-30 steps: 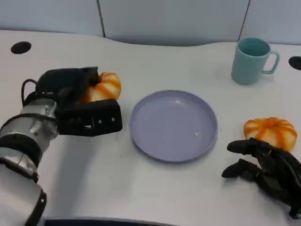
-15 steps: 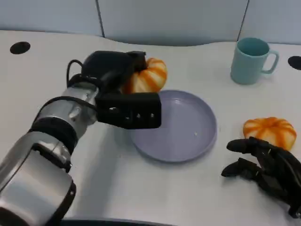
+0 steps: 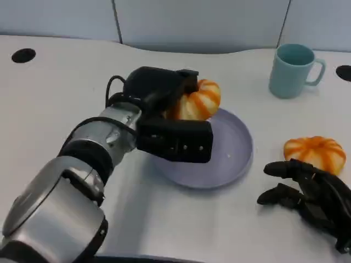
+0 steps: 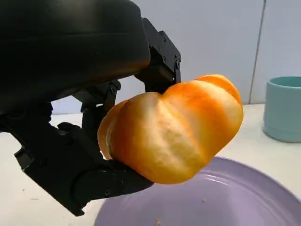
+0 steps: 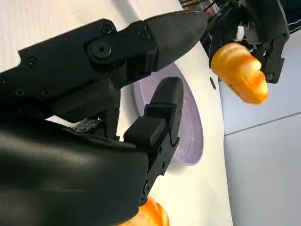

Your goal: Grasp the bread from the table and place it into the plate.

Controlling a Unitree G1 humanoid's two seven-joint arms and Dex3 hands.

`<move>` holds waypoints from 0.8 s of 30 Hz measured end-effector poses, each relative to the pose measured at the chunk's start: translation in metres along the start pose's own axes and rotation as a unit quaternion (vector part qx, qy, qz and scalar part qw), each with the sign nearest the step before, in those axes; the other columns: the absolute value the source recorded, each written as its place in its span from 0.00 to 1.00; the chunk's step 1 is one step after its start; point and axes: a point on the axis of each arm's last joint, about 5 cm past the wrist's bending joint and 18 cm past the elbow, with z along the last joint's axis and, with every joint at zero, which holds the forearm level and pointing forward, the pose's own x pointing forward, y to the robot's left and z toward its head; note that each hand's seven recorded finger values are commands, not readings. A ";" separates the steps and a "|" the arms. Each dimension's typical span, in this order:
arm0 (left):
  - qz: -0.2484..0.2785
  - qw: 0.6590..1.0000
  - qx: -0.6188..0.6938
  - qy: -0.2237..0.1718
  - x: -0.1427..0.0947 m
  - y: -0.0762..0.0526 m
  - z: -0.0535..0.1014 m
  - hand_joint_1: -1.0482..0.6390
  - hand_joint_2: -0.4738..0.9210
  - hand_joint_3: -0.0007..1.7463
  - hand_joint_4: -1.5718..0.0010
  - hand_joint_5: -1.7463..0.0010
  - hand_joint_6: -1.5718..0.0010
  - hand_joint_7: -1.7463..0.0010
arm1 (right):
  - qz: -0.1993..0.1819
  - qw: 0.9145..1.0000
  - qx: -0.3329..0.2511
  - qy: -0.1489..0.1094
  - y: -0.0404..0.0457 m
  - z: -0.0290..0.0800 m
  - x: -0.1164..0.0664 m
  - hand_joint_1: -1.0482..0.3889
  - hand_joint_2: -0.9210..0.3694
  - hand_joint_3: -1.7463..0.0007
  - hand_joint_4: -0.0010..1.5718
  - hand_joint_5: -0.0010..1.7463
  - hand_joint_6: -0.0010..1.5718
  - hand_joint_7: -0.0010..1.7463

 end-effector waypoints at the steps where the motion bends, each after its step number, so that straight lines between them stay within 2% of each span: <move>1: -0.003 1.000 0.001 -0.001 0.000 -0.001 0.001 0.45 0.69 0.66 0.41 0.00 0.56 0.00 | 0.000 1.000 0.001 0.000 0.0002 0.000 0.000 0.47 0.00 0.95 0.43 0.60 0.50 0.34; 3: -0.012 1.000 0.004 0.000 0.001 -0.002 0.002 0.45 0.70 0.64 0.41 0.00 0.56 0.00 | 0.001 1.000 0.002 0.001 0.0008 0.000 0.000 0.47 0.00 0.95 0.43 0.60 0.50 0.34; 5: -0.017 1.000 0.004 -0.001 0.001 -0.004 0.004 0.44 0.72 0.61 0.48 0.02 0.57 0.12 | 0.002 1.000 0.003 0.000 0.0015 0.000 0.000 0.46 0.00 0.94 0.43 0.60 0.50 0.34; 6: -0.023 1.000 0.003 0.000 0.001 -0.004 0.006 0.43 0.72 0.59 0.49 0.01 0.56 0.15 | 0.002 1.000 0.004 0.000 0.0018 -0.001 0.001 0.46 0.00 0.95 0.43 0.60 0.51 0.34; 8: -0.035 0.999 0.003 0.003 0.002 -0.006 0.008 0.43 0.71 0.59 0.45 0.00 0.59 0.04 | 0.003 1.000 0.007 -0.002 0.0026 -0.001 0.001 0.47 0.00 0.95 0.43 0.60 0.51 0.33; 12: -0.048 0.999 0.009 0.009 0.003 -0.009 0.012 0.42 0.72 0.59 0.44 0.00 0.58 0.04 | 0.006 1.000 0.009 -0.004 0.0043 -0.002 0.002 0.46 0.00 0.95 0.43 0.60 0.51 0.33; 14: -0.053 0.998 0.019 0.005 0.003 -0.010 0.014 0.41 0.73 0.62 0.45 0.00 0.55 0.12 | 0.005 1.000 0.008 -0.003 0.0049 -0.002 0.002 0.46 0.00 0.95 0.43 0.61 0.51 0.33; 17: -0.066 0.997 0.035 -0.002 0.003 -0.012 0.015 0.41 0.73 0.57 0.43 0.00 0.59 0.02 | 0.006 1.000 0.008 -0.004 0.0055 -0.003 0.002 0.46 0.00 0.95 0.43 0.61 0.51 0.33; 24: -0.079 0.996 0.049 -0.008 0.003 -0.015 0.018 0.41 0.73 0.55 0.41 0.00 0.57 0.00 | 0.008 1.000 0.011 -0.004 0.0055 -0.003 0.002 0.46 0.00 0.95 0.43 0.61 0.50 0.33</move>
